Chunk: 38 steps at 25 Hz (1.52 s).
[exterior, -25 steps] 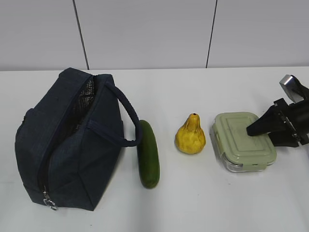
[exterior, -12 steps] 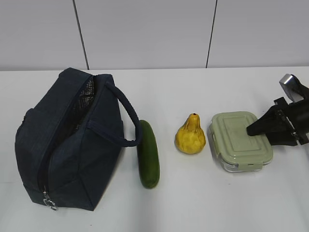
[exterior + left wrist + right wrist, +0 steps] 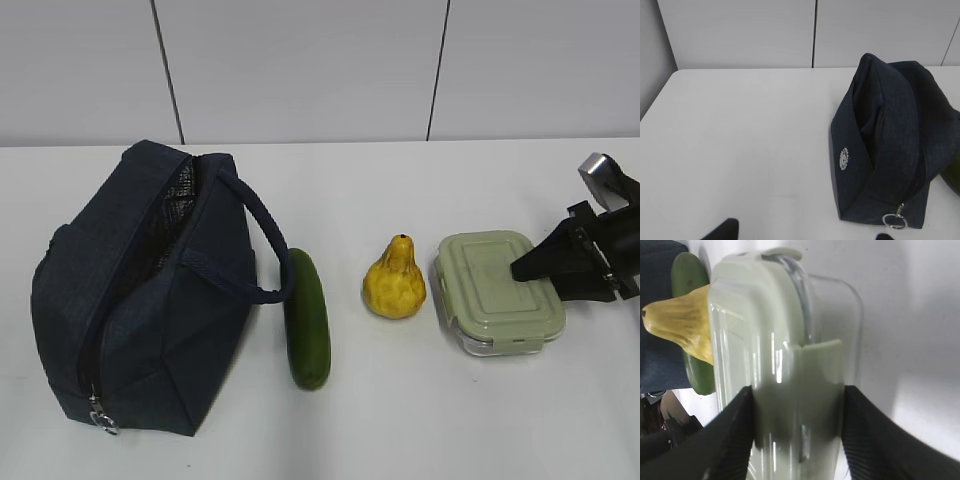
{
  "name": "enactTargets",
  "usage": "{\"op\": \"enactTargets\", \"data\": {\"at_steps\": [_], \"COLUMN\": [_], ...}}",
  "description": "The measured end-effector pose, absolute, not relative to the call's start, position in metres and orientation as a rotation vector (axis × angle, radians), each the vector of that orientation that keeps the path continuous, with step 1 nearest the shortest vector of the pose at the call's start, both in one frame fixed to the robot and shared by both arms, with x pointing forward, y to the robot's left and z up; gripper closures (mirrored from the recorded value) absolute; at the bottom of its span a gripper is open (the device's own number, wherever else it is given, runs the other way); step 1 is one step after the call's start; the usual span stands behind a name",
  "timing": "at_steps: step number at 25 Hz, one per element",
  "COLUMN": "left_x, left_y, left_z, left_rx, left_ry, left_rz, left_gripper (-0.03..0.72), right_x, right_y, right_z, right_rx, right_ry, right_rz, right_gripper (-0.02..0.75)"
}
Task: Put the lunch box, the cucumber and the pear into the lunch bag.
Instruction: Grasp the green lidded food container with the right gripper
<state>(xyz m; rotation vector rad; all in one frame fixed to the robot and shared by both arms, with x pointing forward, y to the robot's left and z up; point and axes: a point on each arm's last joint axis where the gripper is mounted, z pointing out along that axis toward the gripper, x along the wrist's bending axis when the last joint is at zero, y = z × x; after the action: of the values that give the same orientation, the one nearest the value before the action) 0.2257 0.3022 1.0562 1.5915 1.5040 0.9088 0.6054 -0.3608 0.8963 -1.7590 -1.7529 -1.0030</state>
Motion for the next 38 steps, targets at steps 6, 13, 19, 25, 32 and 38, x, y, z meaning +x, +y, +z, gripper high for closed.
{"op": "enactTargets", "data": {"at_steps": [6, 13, 19, 25, 32, 38], "left_x": [0.226, 0.226, 0.226, 0.226, 0.227, 0.264], "left_y": [0.302, 0.302, 0.302, 0.302, 0.302, 0.293], "left_z": [1.056, 1.056, 1.056, 1.056, 1.056, 1.074], "left_rx": [1.592, 1.592, 1.592, 1.592, 1.598, 1.597], "left_ry": [1.504, 1.504, 1.504, 1.504, 1.510, 1.520], "left_rz": [0.909, 0.909, 0.909, 0.909, 0.903, 0.776], "left_gripper": [0.220, 0.220, 0.220, 0.234, 0.273, 0.359], "right_x": [0.605, 0.605, 0.605, 0.605, 0.605, 0.605], "right_y": [-0.361, -0.361, -0.361, -0.361, -0.361, -0.361], "right_z": [0.896, 0.896, 0.896, 0.896, 0.896, 0.896], "right_rx": [-1.756, -1.756, -1.757, -1.759, -1.759, -1.759], "right_ry": [-1.752, -1.752, -1.751, -1.752, -1.752, -1.752], "right_rz": [-1.003, -1.003, -1.003, -1.003, -1.003, -1.003], "right_gripper": [0.349, 0.349, 0.349, 0.349, 0.349, 0.349]}}
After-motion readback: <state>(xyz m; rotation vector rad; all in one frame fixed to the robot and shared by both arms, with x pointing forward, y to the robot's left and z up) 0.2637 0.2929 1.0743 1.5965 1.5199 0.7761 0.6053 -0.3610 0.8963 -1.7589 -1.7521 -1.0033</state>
